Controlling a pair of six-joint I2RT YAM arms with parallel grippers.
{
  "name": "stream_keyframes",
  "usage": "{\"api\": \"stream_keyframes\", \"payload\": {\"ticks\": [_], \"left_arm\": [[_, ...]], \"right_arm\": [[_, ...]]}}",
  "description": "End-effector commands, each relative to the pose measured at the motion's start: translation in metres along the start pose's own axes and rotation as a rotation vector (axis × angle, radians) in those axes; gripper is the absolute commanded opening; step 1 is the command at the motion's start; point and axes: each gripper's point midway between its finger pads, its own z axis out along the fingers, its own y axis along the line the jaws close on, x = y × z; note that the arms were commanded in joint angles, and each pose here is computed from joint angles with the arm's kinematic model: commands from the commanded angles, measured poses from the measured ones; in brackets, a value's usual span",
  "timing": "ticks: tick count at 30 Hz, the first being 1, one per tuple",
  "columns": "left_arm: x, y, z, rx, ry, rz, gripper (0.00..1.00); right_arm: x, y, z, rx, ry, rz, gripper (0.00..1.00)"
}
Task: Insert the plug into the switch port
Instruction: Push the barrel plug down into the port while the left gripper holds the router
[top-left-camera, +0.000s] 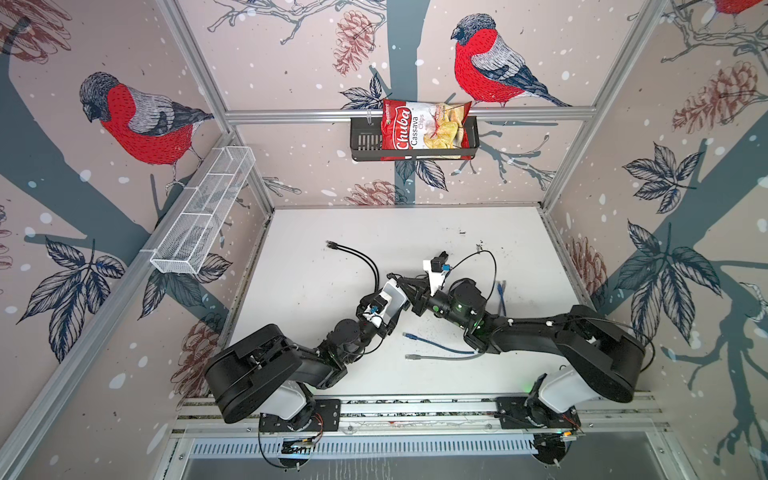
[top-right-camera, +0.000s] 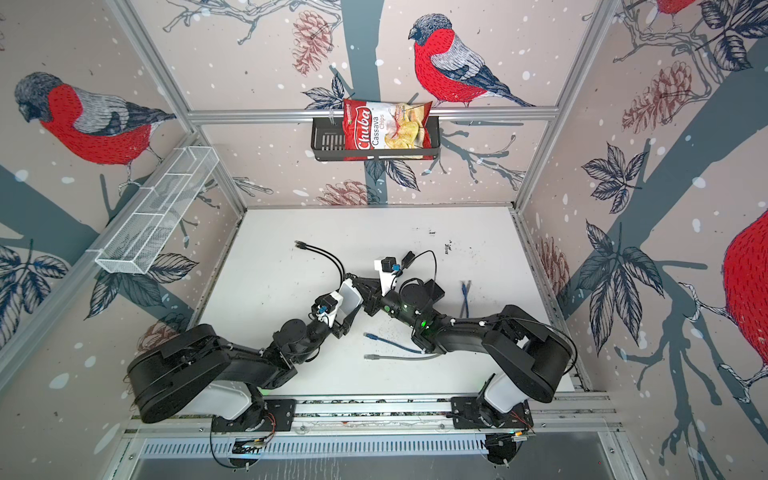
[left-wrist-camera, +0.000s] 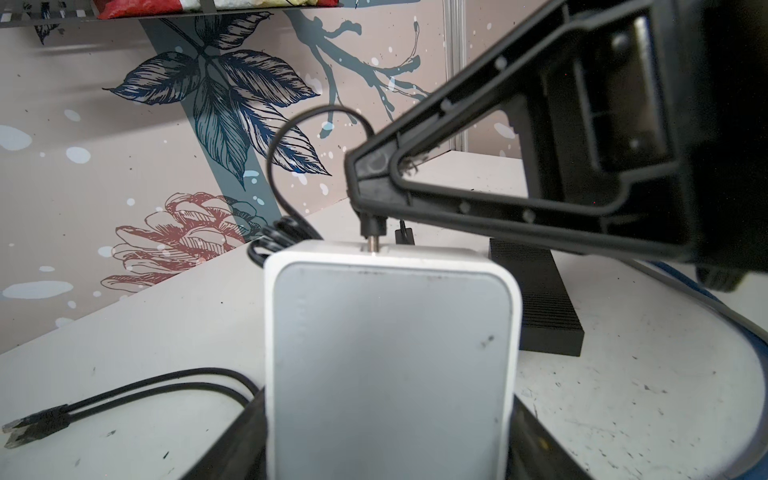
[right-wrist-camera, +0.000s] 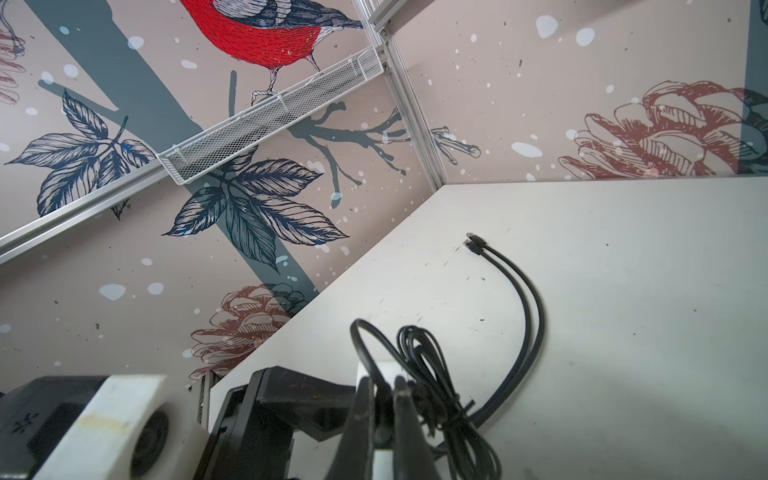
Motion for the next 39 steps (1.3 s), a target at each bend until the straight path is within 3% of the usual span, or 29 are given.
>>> {"api": "stream_keyframes", "payload": {"ticks": [1, 39], "left_arm": [[-0.077, 0.006, -0.006, -0.012, -0.295, 0.000, 0.26], [-0.121, 0.033, -0.013, -0.087, -0.431, -0.054, 0.25]], "right_arm": [[0.071, -0.001, -0.007, -0.019, 0.288, 0.035, 0.00], [0.098, 0.008, 0.000, -0.047, 0.379, 0.019, 0.00]]}}
